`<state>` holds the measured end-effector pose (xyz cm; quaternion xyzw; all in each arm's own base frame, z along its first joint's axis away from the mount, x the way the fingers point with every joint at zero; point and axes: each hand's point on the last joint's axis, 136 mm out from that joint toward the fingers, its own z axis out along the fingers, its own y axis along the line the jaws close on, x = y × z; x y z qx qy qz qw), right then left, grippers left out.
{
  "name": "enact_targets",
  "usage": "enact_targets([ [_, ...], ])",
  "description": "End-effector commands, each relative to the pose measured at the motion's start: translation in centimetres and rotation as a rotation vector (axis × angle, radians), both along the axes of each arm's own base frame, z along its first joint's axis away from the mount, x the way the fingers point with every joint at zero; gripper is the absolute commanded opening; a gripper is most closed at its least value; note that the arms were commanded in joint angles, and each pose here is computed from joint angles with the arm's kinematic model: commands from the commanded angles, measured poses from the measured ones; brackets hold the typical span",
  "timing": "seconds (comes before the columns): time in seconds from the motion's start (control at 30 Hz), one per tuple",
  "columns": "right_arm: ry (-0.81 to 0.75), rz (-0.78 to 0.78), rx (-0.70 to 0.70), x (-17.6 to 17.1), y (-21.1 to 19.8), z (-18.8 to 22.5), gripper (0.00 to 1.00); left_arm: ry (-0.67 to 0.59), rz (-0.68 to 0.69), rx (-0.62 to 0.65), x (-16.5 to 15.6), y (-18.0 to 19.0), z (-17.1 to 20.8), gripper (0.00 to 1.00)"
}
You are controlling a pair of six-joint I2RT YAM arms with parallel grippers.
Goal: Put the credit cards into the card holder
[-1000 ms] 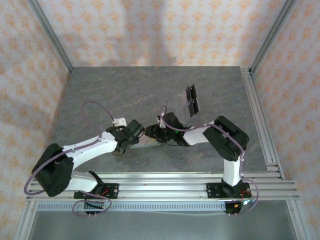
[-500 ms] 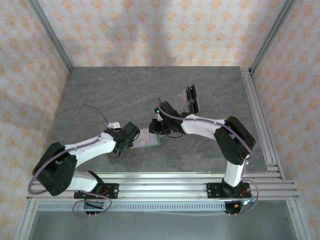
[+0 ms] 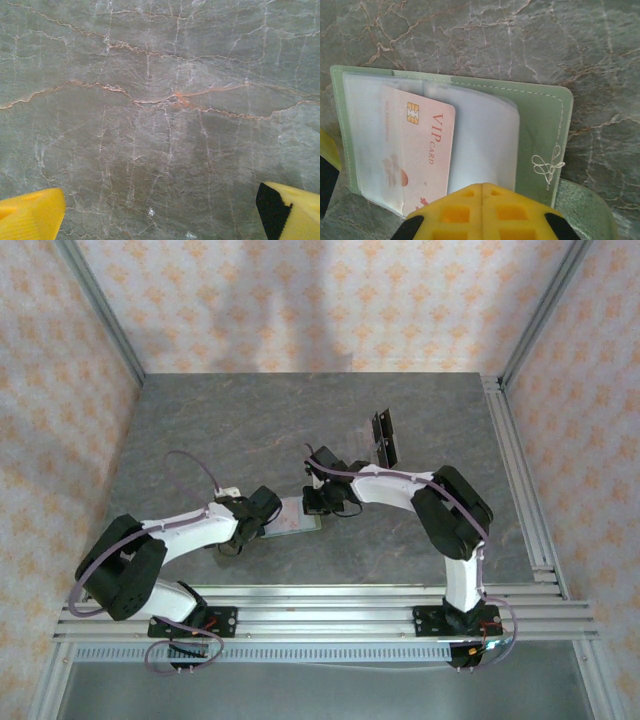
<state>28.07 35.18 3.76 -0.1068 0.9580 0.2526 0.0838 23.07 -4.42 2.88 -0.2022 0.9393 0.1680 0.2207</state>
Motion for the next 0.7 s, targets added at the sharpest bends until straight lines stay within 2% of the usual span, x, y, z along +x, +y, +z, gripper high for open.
enact_targets([
  [0.0,-0.006,0.023,-0.007,0.2,0.7,0.0,0.05,-0.020,0.028,0.035,0.2,0.8,0.1,1.00],
  [0.67,0.021,0.057,0.026,0.4,3.3,-0.6,0.05,-0.008,0.017,0.017,0.4,0.3,-0.5,1.00],
])
